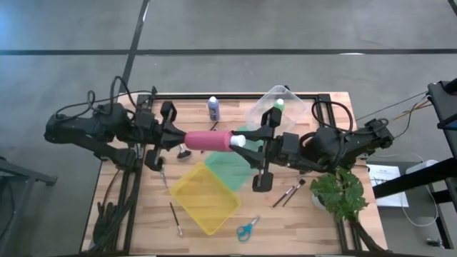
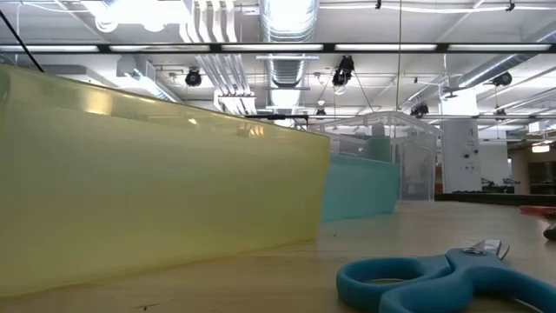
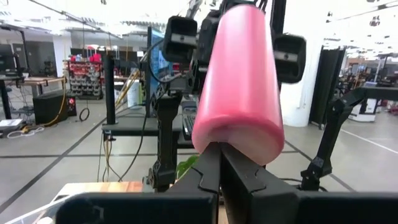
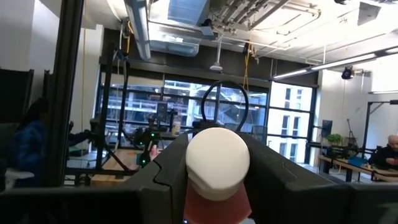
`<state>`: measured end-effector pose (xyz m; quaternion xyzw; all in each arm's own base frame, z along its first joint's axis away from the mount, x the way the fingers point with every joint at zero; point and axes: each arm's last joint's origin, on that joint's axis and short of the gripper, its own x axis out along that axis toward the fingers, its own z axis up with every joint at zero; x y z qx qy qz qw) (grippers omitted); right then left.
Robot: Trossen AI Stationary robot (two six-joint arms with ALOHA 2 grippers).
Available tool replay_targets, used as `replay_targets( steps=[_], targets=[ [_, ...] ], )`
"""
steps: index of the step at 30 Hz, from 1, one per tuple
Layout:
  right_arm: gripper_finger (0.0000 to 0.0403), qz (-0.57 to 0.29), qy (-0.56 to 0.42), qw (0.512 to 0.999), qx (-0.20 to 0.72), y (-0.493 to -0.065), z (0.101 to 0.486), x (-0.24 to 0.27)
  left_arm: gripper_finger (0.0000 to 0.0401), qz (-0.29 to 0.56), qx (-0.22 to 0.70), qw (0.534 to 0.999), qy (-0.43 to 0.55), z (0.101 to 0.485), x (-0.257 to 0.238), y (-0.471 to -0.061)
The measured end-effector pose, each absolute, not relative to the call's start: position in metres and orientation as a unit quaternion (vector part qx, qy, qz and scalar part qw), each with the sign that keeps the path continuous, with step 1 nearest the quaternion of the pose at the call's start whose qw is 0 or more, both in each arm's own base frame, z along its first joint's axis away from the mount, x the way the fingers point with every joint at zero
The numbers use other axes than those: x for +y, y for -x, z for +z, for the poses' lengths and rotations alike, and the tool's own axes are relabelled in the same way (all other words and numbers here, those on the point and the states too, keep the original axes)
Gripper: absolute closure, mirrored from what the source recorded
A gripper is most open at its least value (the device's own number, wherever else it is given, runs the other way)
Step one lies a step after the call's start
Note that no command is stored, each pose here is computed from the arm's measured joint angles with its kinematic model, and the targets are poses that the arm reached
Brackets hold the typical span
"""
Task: Pick & Place Paint Supplies
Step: Put the red paint bottle into the transparent bin
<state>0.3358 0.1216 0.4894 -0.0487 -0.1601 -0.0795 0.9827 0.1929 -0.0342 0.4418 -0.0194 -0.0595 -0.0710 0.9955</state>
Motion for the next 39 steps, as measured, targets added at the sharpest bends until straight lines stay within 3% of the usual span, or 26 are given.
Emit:
replay_targets(
  steps=[6, 14, 28, 39],
  targets=[
    [0.0292, -0.084, 0.049, 0.983, -0.159, -0.336, 0.489, 0.121, 0.0391, -0.071, -0.064, 0.995, 0.020, 0.443, -0.034, -0.190],
    [0.0292, -0.091, 0.051, 0.983, -0.152, -0.337, 0.488, 0.121, 0.0391, -0.065, 0.022, 0.998, 0.009, 0.427, -0.033, -0.190],
    [0.0292, -0.104, 0.012, 0.980, -0.167, -0.326, 0.500, 0.117, 0.0391, 0.015, 0.098, 0.995, -0.035, 0.414, -0.026, -0.178],
    [0.0292, -0.199, -0.043, 0.978, -0.032, -0.275, 0.505, 0.084, 0.0391, 0.033, 0.036, 0.998, -0.044, 0.439, -0.019, -0.145]
  ],
)
